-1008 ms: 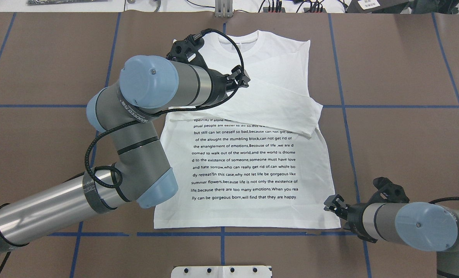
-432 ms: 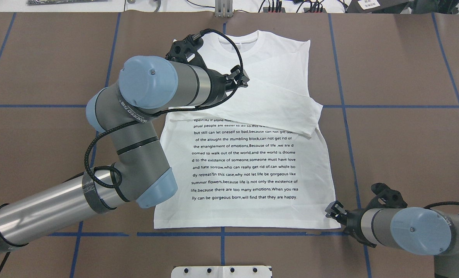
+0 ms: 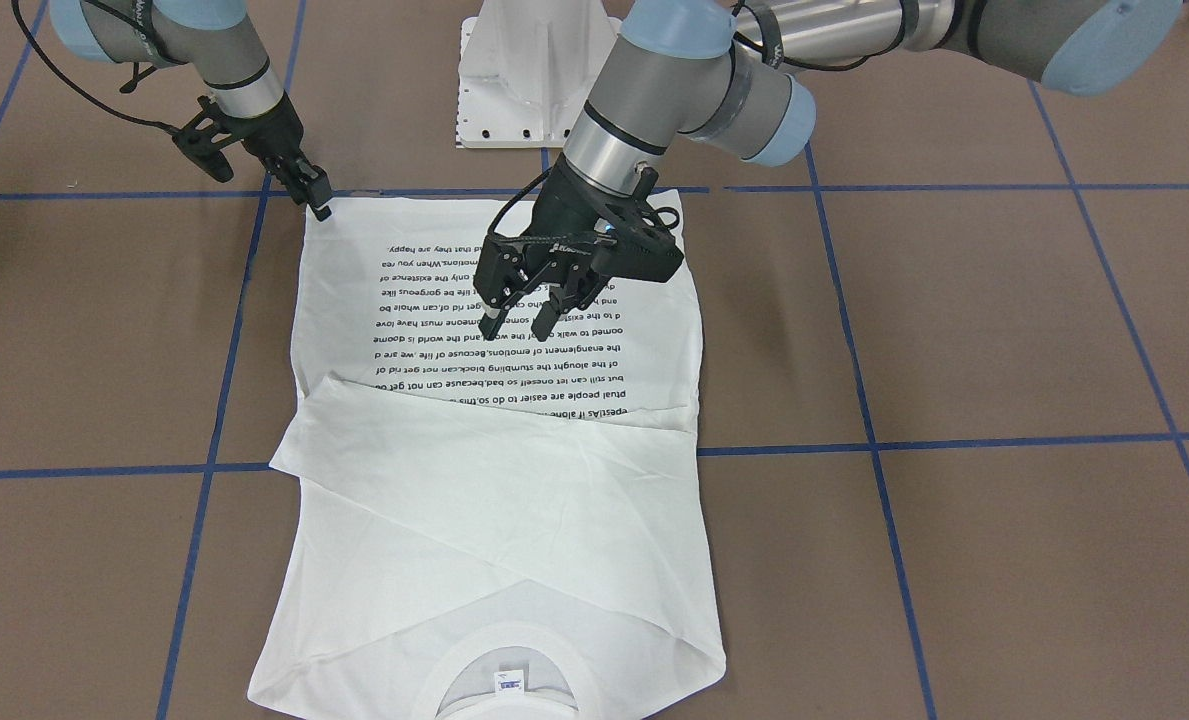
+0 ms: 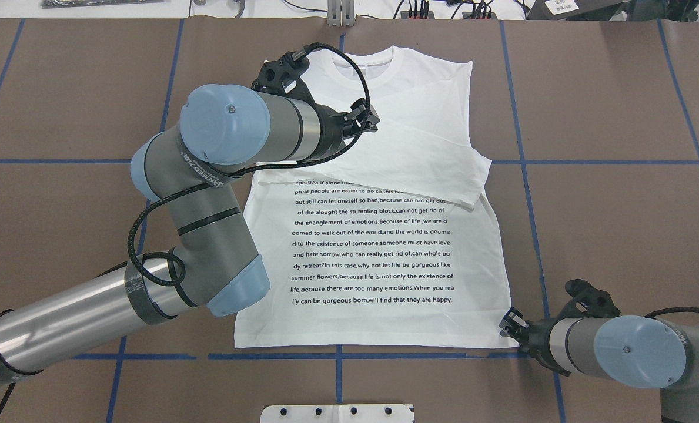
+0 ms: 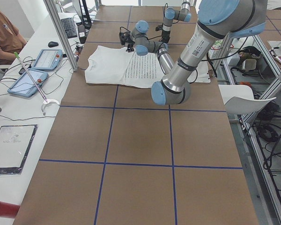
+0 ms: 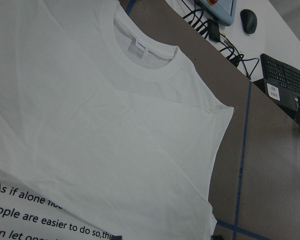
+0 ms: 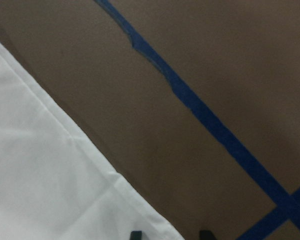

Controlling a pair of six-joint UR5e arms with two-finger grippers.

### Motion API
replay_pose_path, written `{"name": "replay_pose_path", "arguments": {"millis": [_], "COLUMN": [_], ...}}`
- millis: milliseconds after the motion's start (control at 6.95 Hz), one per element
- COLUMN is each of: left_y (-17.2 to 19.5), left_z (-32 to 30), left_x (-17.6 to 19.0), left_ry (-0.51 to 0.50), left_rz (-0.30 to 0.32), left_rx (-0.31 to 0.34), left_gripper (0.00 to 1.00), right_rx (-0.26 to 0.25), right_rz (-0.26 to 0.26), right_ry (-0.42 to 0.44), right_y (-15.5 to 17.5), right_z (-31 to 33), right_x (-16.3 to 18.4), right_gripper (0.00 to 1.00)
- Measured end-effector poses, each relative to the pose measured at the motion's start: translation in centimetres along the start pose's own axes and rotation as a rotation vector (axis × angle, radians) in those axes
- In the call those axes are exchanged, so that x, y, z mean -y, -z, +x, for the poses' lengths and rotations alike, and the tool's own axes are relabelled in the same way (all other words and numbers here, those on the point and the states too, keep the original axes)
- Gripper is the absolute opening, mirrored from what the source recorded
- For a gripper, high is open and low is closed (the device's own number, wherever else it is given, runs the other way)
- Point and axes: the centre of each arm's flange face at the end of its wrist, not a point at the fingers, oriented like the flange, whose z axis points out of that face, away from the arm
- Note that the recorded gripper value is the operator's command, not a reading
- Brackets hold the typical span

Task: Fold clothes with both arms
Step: 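Grasp the hem corners nearest the robot with both grippers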

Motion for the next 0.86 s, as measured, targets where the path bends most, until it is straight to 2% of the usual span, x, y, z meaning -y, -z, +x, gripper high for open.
{"name": "replay_pose_path", "arguments": {"millis": [864], "left_y": [-0.24], "left_z": [-1.26], "left_x": [-0.15], "left_ry": [0.006], "left_rz": [-0.004], "left_rx": [0.013], "left_gripper": [0.67], "right_rx": [0.002], "right_rz": [-0.025], "right_ry": [0.014], "right_y": [0.54], "right_z": [0.15], "right_x": [-1.10], "right_gripper": [0.00]}}
